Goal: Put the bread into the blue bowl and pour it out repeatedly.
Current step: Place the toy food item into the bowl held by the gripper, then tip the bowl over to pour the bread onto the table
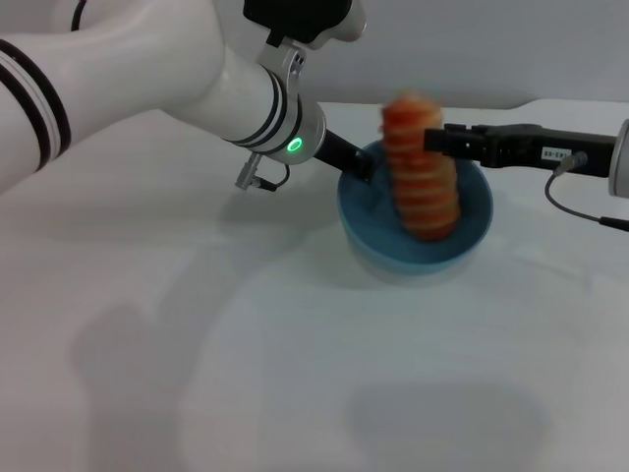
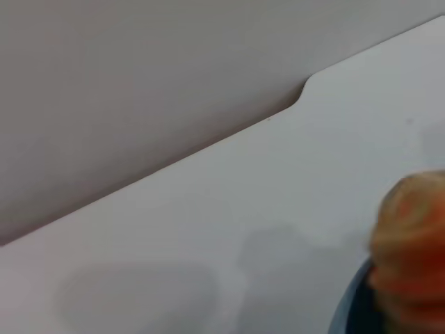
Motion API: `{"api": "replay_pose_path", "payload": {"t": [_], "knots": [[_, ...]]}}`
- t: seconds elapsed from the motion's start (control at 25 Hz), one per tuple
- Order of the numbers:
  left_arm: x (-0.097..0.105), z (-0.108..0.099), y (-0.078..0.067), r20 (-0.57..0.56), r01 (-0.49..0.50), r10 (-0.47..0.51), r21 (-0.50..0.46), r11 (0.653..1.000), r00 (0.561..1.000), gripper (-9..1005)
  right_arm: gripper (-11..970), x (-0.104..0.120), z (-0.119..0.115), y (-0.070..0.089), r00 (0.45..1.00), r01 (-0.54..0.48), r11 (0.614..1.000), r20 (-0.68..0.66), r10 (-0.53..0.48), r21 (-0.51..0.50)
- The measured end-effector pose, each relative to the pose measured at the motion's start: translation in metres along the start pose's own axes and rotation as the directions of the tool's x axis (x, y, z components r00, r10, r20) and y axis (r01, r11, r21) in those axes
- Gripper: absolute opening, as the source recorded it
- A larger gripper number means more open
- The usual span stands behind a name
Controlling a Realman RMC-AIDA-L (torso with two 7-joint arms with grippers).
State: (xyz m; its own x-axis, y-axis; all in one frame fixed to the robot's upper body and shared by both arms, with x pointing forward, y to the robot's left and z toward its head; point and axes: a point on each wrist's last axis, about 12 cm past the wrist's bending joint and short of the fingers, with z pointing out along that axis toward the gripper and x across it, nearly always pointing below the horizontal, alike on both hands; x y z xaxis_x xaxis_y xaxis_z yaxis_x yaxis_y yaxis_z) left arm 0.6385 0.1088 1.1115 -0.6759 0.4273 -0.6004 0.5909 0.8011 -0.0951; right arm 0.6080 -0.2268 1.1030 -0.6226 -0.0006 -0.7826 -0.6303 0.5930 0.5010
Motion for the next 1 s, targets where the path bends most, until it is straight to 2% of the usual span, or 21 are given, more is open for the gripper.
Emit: {"api": "replay_pose_path", "payload": {"t": [0.28,0.4,0.48,0.56,0.6,0.64,0.68,0.72,0.76,0.92,1.0], "knots": [[0.002,0.0,0.003,0.005,0.01,-0.01,-0.006,1.0,1.0,-1,424,0.001,-0.014,-0.007,0.998,-0.009,1.0,0.068,0.007,0.03],[0.004,0.001,0.005,0.015,0.013,-0.013,-0.015,1.0,1.0,-1,438,-0.004,-0.031,-0.011,0.982,0.057,0.997,0.179,-0.065,0.053],[0.004,0.002,0.007,0.029,0.014,-0.013,-0.026,1.0,0.999,-1,447,-0.006,-0.055,-0.017,0.935,0.138,0.982,0.309,-0.172,0.128],[0.005,0.003,0.01,0.041,0.019,-0.017,-0.038,0.999,0.999,-1,456,-0.004,-0.062,-0.02,0.919,0.158,0.974,0.335,-0.205,0.164],[0.006,0.003,0.011,0.046,0.021,-0.019,-0.043,0.999,0.999,-1,461,-0.001,-0.067,-0.023,0.906,0.186,0.961,0.342,-0.248,0.205],[0.004,0.003,0.013,0.059,0.011,-0.008,-0.052,0.999,0.998,-1,466,0.009,-0.073,-0.032,0.885,0.256,0.918,0.308,-0.348,0.303],[0.003,0.004,0.012,0.064,-0.002,0.005,-0.056,0.998,0.998,-1,470,0.016,-0.075,-0.037,0.879,0.283,0.892,0.276,-0.388,0.353],[0.003,0.004,0.012,0.064,-0.002,0.005,-0.056,0.998,0.998,-1,475,0.016,-0.075,-0.037,0.879,0.283,0.892,0.276,-0.388,0.353],[0.0,0.004,0.012,0.071,-0.024,0.029,-0.061,0.998,0.997,-1,480,0.023,-0.076,-0.042,0.877,0.295,0.873,0.251,-0.409,0.388],[-0.013,0.003,0.009,0.095,-0.111,0.119,-0.081,0.991,0.988,-1,498,0.063,-0.086,-0.056,0.881,0.274,0.818,0.21,-0.425,0.506],[-0.017,0.002,0.008,0.096,-0.131,0.139,-0.089,0.987,0.986,-2,508,0.071,-0.09,-0.057,0.876,0.274,0.806,0.209,-0.434,0.525]]}}
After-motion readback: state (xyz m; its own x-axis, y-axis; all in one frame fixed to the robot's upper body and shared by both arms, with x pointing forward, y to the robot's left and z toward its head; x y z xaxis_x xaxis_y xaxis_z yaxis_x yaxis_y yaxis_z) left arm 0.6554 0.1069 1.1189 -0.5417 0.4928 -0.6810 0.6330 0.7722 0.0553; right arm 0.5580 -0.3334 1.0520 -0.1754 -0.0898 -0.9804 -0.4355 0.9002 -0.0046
